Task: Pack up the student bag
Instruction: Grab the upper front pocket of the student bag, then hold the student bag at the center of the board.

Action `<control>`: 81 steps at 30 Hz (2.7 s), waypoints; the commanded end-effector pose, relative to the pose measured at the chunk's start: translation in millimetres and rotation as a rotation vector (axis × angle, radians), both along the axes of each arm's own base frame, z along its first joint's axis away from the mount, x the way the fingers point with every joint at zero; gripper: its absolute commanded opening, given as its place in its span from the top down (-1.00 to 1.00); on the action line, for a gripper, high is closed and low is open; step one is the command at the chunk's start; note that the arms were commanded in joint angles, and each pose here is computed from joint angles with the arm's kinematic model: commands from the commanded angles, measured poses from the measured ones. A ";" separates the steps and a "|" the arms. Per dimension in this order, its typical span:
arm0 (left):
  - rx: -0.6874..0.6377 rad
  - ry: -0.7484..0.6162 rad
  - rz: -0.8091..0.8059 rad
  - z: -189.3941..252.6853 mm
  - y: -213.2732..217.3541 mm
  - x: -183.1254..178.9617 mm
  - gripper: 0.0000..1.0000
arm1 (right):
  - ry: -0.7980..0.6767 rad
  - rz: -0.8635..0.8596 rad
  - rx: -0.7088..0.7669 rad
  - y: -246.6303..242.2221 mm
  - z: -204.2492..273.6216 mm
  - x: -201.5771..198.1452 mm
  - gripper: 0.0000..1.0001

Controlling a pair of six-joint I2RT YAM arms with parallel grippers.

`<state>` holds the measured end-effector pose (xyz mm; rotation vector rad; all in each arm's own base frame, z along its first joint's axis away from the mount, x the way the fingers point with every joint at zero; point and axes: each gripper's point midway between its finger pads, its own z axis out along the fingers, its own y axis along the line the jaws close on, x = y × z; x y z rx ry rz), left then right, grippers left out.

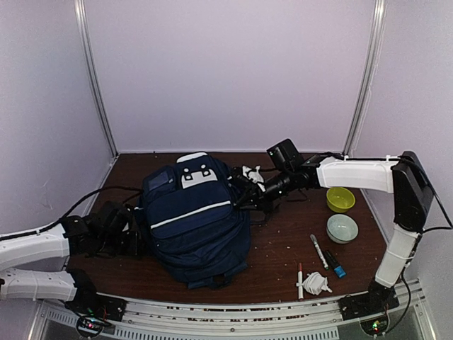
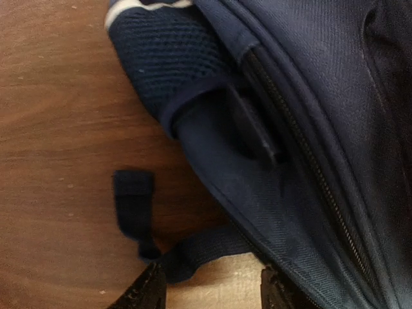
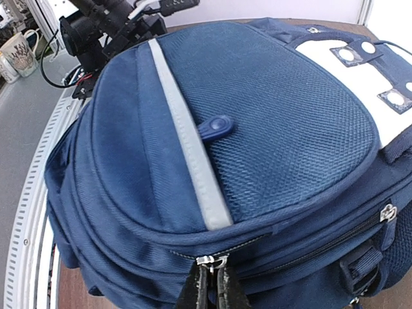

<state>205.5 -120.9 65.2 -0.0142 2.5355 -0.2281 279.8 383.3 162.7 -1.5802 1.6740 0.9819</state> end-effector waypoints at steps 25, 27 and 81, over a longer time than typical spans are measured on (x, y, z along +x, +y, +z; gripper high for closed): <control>-0.340 -0.538 -0.700 123.4 -193.1 -5.1 0.01 | 0.213 -0.309 0.299 14.9 118.0 -65.0 1.00; -0.362 -0.569 -0.761 135.5 -197.6 -14.6 0.06 | 0.247 -0.399 0.261 -6.1 112.0 -38.5 1.00; -0.173 -0.943 -1.317 290.1 -241.1 -23.9 -0.28 | -0.573 -0.218 0.208 -19.5 193.6 -12.0 1.00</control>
